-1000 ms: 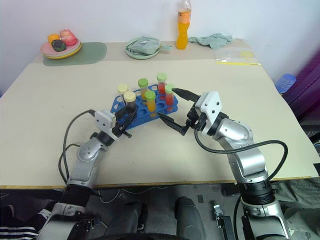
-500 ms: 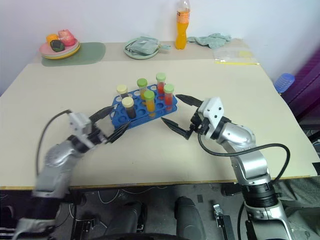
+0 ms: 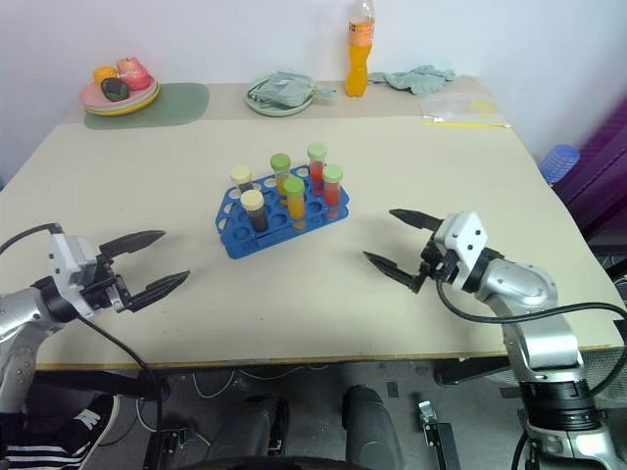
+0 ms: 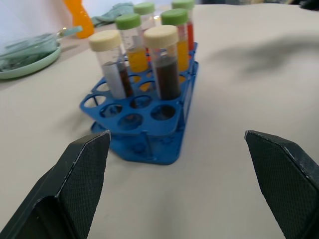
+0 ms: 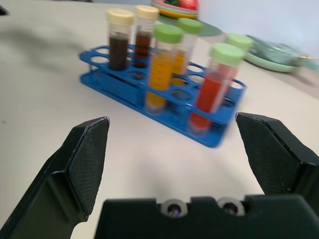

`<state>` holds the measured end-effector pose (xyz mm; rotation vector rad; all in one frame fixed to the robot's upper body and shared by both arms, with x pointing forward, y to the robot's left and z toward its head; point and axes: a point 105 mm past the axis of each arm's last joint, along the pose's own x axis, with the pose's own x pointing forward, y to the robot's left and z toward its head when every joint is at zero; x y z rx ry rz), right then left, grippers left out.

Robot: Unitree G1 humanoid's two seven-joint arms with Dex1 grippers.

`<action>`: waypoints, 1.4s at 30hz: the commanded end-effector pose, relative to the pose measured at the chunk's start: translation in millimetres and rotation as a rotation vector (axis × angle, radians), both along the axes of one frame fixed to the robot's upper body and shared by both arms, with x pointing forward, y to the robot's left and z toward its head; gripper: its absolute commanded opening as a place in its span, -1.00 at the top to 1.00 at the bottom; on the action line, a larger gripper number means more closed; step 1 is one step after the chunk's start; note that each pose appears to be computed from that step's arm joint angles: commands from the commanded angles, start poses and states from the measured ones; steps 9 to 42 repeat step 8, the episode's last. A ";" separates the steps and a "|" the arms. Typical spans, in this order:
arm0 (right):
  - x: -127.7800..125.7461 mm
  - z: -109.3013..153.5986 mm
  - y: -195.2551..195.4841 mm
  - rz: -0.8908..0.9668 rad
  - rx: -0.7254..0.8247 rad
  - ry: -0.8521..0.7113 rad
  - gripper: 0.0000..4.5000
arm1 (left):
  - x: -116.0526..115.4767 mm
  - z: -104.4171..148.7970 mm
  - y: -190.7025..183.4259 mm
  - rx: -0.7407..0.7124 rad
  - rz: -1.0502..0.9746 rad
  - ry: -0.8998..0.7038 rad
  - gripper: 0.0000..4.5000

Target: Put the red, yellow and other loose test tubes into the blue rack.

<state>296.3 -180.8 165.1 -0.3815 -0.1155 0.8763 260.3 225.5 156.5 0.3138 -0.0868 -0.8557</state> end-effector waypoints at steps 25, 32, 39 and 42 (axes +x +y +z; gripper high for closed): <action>-1.6 30.1 3.2 -0.021 -0.011 -0.068 -1.00 | 8.4 1.4 -15.3 0.009 -0.059 -0.036 -0.98; -1.6 30.1 3.2 -0.021 -0.011 -0.068 -1.00 | 8.4 1.4 -15.3 0.009 -0.059 -0.036 -0.98; -1.6 30.1 3.2 -0.021 -0.011 -0.068 -1.00 | 8.4 1.4 -15.3 0.009 -0.059 -0.036 -0.98; -1.6 30.1 3.2 -0.021 -0.011 -0.068 -1.00 | 8.4 1.4 -15.3 0.009 -0.059 -0.036 -0.98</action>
